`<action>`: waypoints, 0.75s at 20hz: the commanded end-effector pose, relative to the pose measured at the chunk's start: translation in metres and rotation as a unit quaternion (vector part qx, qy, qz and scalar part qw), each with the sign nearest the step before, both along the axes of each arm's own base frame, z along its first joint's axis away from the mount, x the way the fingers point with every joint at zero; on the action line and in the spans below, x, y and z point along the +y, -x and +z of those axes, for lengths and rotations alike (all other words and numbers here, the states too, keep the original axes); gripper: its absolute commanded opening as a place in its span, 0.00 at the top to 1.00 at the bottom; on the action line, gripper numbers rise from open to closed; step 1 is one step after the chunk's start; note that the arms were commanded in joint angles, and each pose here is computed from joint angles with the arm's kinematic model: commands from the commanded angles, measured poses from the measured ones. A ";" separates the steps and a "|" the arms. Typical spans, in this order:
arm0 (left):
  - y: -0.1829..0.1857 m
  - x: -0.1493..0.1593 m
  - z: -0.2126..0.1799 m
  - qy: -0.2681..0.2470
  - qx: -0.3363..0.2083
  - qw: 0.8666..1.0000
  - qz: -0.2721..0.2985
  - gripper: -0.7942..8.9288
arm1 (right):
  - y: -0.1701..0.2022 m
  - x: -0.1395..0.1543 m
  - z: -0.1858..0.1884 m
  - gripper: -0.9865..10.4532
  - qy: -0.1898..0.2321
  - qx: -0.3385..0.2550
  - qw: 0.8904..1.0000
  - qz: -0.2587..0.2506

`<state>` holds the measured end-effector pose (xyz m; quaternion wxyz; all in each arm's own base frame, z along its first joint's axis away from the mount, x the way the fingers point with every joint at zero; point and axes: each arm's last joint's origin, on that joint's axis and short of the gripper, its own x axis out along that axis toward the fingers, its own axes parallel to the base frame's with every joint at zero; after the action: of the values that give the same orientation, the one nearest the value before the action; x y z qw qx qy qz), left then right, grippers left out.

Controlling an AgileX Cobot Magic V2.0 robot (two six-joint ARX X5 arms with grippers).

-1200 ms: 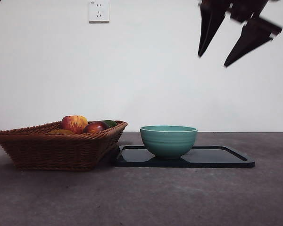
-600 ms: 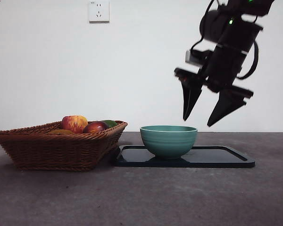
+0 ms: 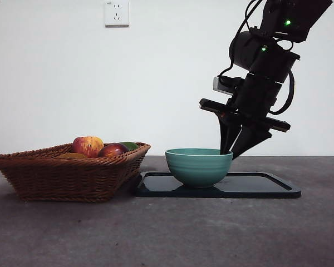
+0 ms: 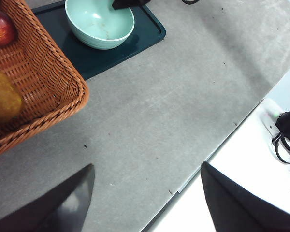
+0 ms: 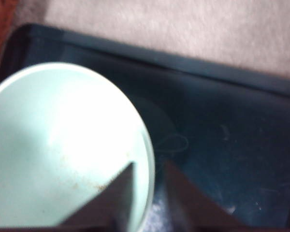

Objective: Pick up the wifruite, put it on the bowl, pick up the plate, put it on desk

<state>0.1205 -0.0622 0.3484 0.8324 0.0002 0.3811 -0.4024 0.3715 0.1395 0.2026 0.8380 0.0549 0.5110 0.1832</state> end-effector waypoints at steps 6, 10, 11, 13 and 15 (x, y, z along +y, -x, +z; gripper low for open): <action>-0.001 -0.001 0.003 0.002 -0.007 1.000 -0.007 0.57 | -0.005 0.004 0.002 0.90 0.002 -0.014 1.000 0.005; -0.001 -0.001 0.003 0.003 -0.008 1.000 -0.007 0.57 | 0.006 0.000 0.033 0.90 -0.003 -0.045 0.999 0.002; -0.001 -0.001 0.003 0.003 -0.008 1.000 -0.007 0.57 | 0.010 -0.002 0.042 0.90 -0.004 -0.053 0.999 0.003; -0.001 -0.001 0.003 0.003 -0.008 1.000 -0.007 0.57 | 0.022 -0.006 0.064 0.90 -0.007 -0.070 0.997 0.008; -0.001 -0.001 0.003 0.003 -0.008 1.000 -0.007 0.57 | 0.039 -0.011 0.089 0.90 -0.008 -0.086 0.996 0.016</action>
<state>0.1204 -0.0622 0.3483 0.8323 0.0002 0.3813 -0.4023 0.3281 0.1239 0.2893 0.8732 0.0455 0.4435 0.1967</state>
